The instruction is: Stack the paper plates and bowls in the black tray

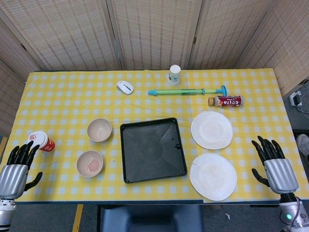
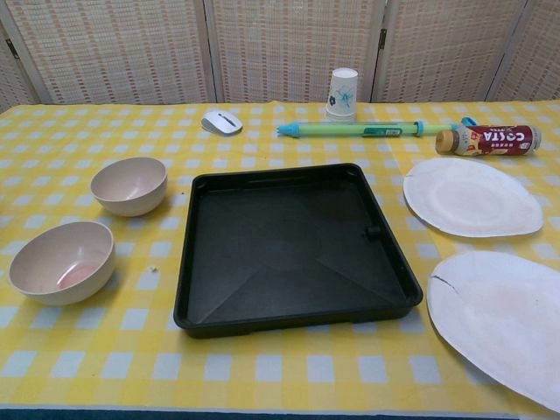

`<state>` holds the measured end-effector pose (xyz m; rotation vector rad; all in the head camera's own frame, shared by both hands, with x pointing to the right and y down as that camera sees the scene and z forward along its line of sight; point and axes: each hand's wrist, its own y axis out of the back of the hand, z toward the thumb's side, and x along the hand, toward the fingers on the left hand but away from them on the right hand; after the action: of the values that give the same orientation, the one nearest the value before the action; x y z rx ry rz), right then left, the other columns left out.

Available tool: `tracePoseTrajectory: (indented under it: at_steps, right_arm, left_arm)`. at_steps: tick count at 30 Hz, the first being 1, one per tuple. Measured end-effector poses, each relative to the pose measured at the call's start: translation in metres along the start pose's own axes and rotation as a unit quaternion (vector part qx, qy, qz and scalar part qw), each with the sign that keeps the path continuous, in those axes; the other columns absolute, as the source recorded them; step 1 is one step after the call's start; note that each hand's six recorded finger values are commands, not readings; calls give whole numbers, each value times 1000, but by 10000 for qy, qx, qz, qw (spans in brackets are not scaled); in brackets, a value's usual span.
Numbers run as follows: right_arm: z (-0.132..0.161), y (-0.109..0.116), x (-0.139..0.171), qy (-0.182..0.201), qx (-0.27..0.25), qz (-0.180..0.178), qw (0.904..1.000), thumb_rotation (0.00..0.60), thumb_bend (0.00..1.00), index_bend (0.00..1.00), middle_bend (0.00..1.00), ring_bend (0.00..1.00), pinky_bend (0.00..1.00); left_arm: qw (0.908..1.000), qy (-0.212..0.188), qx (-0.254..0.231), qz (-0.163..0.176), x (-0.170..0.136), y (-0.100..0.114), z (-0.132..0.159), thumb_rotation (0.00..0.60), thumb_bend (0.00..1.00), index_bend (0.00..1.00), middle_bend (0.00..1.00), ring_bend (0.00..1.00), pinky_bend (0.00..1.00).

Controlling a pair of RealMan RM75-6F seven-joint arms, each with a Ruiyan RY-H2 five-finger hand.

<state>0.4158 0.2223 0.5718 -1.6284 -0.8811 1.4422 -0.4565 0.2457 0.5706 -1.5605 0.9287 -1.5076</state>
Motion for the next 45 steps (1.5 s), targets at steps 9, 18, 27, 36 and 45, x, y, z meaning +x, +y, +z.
tracePoseTrajectory:
  at_steps: [9,18,27,36,45]
  right_arm:
    - [2,0,1,98,-11,-46,9999,600,349,0,0,0,0]
    - [9,-12,15,585,298,92,9978,600,350,258,0,0,0]
    - [0,-39,39,1131,809,492,9891,600,349,422,0,0,0]
    - [-8,-69,56,1550,857,761,9812,600,349,424,0,0,0]
    - [-7,-100,62,1757,702,966,9772,600,355,454,2,0,0]
  left_arm:
    - [10000,-40,-13,-18,2,-1,3,600,358,0,0,0,0]
    - [9998,-151,-130,85,1,6,5,600,358,0,0,0,0]
    - [9996,-236,-121,122,-3,7,11,600,359,0,0,0,0]
    - [9996,-250,-62,92,-3,3,15,600,359,0,0,0,0]
    - [9994,-336,-12,-68,-3,-4,20,600,358,0,0,0,0]
